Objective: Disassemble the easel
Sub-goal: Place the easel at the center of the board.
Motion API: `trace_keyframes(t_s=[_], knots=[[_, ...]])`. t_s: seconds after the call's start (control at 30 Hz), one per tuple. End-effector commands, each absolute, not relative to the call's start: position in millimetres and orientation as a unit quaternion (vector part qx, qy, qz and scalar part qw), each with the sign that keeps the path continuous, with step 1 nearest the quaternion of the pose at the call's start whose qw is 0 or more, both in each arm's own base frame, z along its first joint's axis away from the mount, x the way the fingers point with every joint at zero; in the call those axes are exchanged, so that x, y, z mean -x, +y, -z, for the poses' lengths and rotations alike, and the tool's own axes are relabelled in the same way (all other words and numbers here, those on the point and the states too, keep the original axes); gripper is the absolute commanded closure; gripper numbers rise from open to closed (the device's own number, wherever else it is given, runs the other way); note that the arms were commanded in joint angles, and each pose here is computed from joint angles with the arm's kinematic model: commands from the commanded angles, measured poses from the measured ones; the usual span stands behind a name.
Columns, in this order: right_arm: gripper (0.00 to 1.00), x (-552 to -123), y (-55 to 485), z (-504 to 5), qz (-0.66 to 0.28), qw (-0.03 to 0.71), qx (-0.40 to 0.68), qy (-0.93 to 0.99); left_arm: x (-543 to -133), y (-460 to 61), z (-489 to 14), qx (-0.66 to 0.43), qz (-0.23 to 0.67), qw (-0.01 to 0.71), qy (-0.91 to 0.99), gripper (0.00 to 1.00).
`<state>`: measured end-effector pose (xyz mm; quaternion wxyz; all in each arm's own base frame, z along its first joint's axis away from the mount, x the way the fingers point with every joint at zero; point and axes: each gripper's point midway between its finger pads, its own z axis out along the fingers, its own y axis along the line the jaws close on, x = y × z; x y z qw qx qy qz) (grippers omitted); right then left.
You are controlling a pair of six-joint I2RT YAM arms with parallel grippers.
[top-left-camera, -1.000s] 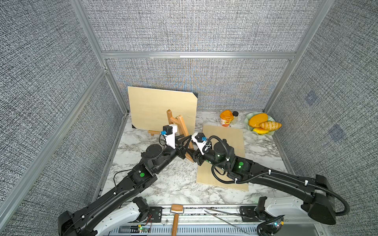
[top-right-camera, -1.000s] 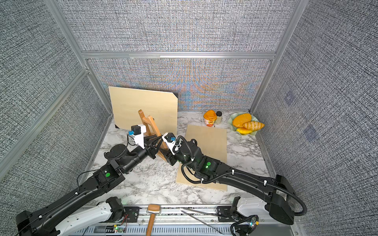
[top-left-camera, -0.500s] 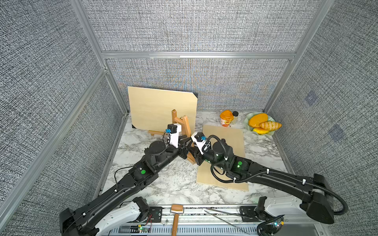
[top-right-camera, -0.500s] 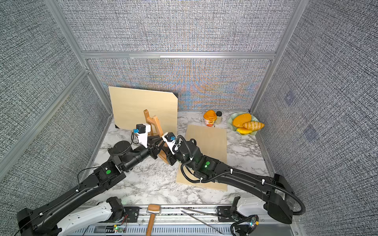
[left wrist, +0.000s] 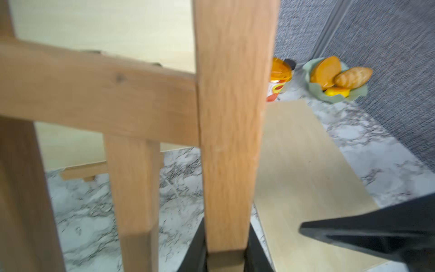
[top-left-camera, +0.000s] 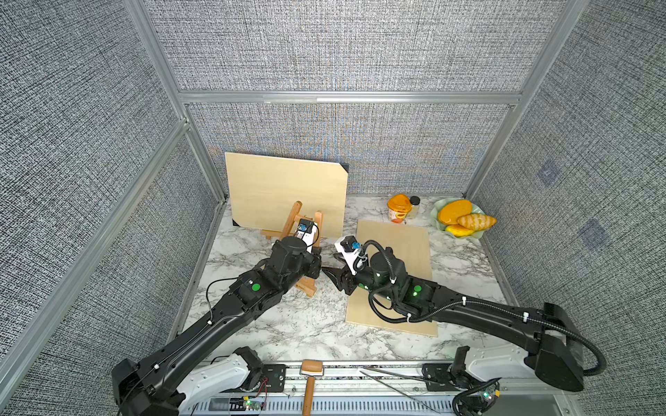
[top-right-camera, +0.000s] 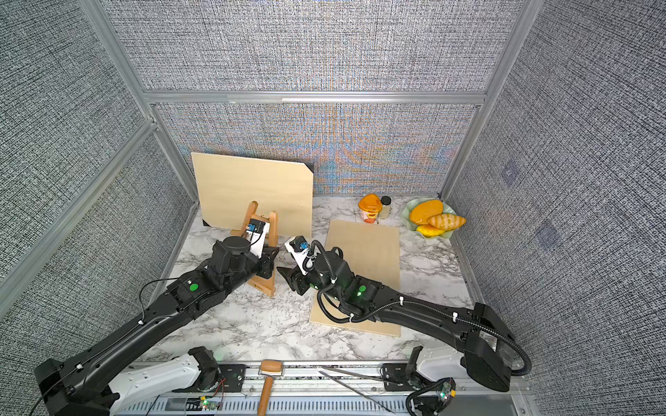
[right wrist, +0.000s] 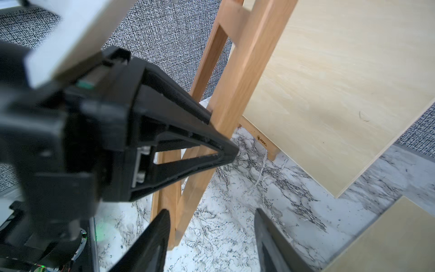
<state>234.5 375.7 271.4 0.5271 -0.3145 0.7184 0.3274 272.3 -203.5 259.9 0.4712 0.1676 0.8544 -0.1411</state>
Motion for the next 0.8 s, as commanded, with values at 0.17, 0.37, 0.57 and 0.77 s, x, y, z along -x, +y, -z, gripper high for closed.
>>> trace_keyframes(t_s=[0.17,0.37,0.57,0.77], knots=[[0.41,-246,353,-260,-0.343,0.51,0.253,0.747,-277,-163,-214,-0.158,0.052,0.367,0.915,1.0],[0.41,-261,314,-248,-0.321,0.503,0.194,0.778,-276,-166,-193,-0.143,0.065,0.318,0.935,1.0],[0.41,-268,287,-226,-0.298,0.469,0.162,0.815,-271,-170,-163,-0.113,0.066,0.259,0.957,1.0],[0.41,-270,269,-215,-0.294,0.454,0.134,0.83,-268,-149,-137,-0.106,0.011,0.212,0.971,1.0]])
